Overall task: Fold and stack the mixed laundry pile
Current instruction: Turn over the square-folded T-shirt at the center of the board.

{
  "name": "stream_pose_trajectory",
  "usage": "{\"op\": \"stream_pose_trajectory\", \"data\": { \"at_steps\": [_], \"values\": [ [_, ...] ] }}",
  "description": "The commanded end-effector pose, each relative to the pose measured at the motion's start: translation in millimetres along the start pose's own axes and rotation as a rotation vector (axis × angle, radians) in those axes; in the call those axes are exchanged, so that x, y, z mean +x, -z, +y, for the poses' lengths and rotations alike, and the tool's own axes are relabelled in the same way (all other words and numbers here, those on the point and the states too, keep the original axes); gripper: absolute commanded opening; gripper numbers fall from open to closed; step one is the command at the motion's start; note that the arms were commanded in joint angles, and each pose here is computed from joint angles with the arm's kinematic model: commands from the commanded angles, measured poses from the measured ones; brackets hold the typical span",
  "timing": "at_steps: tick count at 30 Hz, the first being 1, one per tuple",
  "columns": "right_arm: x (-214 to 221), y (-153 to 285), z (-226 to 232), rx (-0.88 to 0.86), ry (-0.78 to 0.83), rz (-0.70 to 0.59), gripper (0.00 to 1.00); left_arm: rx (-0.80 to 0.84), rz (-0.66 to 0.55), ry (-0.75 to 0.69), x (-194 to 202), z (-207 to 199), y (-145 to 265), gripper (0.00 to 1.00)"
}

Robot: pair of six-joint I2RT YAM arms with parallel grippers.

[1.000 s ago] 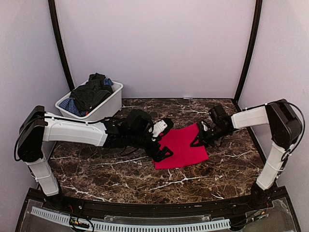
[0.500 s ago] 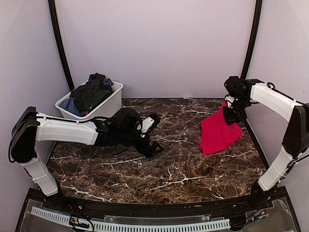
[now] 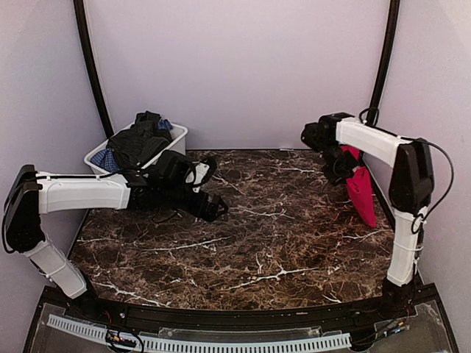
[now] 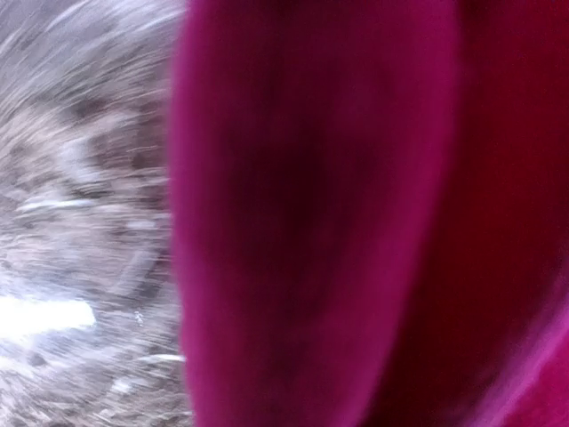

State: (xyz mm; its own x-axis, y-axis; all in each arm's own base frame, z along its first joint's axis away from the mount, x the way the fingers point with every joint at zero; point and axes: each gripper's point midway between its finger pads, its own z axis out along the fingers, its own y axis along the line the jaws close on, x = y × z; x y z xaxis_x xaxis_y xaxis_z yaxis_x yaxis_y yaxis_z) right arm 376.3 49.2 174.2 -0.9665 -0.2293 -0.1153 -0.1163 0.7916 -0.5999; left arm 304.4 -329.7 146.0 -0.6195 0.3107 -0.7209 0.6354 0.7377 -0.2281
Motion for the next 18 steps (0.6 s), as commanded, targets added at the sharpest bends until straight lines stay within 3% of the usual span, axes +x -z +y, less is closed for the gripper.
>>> {"op": "stream_pose_trajectory", "data": {
  "at_steps": [1, 5, 11, 12, 15, 18],
  "values": [
    [-1, -8, 117, -0.027, 0.200, 0.052, 0.00, 0.001, -0.053, 0.125, -12, 18, 39, 0.99],
    [-7, 9, 204, -0.167, 0.281, 0.021, 0.00, -0.007, -0.075, 0.227, -15, 35, 56, 0.99],
    [-13, 57, 298, -0.394, 0.335, -0.059, 0.00, -0.030, -0.119, 0.360, -15, 62, 78, 0.99],
    [-18, 67, 310, -0.444, 0.326, -0.083, 0.06, -0.036, -0.122, 0.369, -15, 64, 80, 0.99],
    [-25, 106, 341, -0.682, 0.298, -0.115, 0.44, -0.067, -0.161, 0.407, -20, 73, 95, 0.99],
    [-38, 176, 350, -0.970, 0.290, -0.241, 0.67, -0.083, -0.214, 0.441, -29, 78, 108, 0.99]
  ]
}}
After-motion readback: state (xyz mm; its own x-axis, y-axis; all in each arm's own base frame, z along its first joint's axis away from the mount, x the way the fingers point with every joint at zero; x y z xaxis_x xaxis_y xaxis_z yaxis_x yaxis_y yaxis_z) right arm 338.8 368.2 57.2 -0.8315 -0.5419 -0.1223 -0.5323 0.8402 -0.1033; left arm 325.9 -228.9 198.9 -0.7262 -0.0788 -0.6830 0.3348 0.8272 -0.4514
